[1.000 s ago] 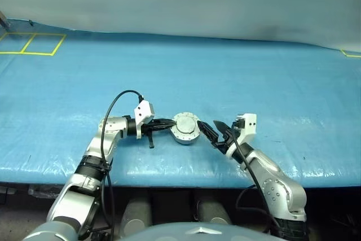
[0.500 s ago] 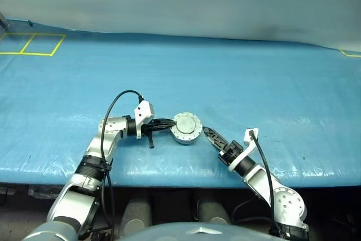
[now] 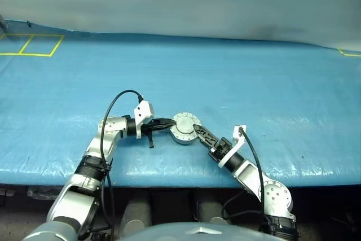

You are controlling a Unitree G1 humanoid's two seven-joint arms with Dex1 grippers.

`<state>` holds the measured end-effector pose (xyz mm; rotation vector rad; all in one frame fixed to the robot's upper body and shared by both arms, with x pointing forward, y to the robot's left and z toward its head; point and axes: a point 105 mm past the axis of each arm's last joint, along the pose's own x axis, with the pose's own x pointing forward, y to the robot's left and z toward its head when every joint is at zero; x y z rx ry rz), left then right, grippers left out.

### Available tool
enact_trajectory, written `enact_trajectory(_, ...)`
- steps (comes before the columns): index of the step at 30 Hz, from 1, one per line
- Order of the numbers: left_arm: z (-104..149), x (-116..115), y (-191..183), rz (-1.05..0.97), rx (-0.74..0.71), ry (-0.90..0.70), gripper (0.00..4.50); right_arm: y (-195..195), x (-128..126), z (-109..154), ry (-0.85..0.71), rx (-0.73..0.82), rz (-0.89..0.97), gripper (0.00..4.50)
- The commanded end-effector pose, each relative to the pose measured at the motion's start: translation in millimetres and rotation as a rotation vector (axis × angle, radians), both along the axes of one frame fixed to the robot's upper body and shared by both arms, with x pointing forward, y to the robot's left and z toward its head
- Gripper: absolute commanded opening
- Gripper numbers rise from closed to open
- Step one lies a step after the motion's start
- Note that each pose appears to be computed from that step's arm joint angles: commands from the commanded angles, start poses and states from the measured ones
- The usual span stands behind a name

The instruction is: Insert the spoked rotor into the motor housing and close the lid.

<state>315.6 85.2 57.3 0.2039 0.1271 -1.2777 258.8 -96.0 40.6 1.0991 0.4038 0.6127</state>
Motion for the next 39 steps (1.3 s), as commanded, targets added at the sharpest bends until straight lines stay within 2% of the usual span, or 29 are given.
enact_trajectory(1,-3.6,-1.9,-0.6,-0.002,0.017,-0.001,0.00,6.6,-0.9,-5.5,0.028,0.005,0.015,4.47)
enact_trajectory(2,-3.5,-1.7,-0.5,-0.001,0.018,-0.001,0.00,6.8,-0.8,-5.6,0.030,0.007,0.014,4.47)
enact_trajectory(9,-2.7,-0.8,-1.0,-0.001,0.017,-0.009,0.00,5.6,-0.8,-7.5,0.041,-0.006,0.005,2.20)
enact_trajectory(10,-2.5,-0.6,-1.3,-0.001,0.017,-0.010,0.00,5.3,-0.6,-7.5,0.041,-0.006,0.003,2.20)
enact_trajectory(14,-2.0,0.0,-2.2,-0.001,0.015,-0.012,0.00,4.8,-0.9,-9.8,0.051,-0.020,0.004,1.35)
enact_trajectory(24,0.8,2.4,-1.5,0.016,-0.001,-0.019,0.00,5.2,0.2,-8.8,0.042,-0.044,0.007,1.33)
enact_trajectory(39,21.8,7.8,4.2,0.091,-0.228,0.083,0.00,-8.0,9.9,32.6,-0.108,0.083,-0.043,1.33)
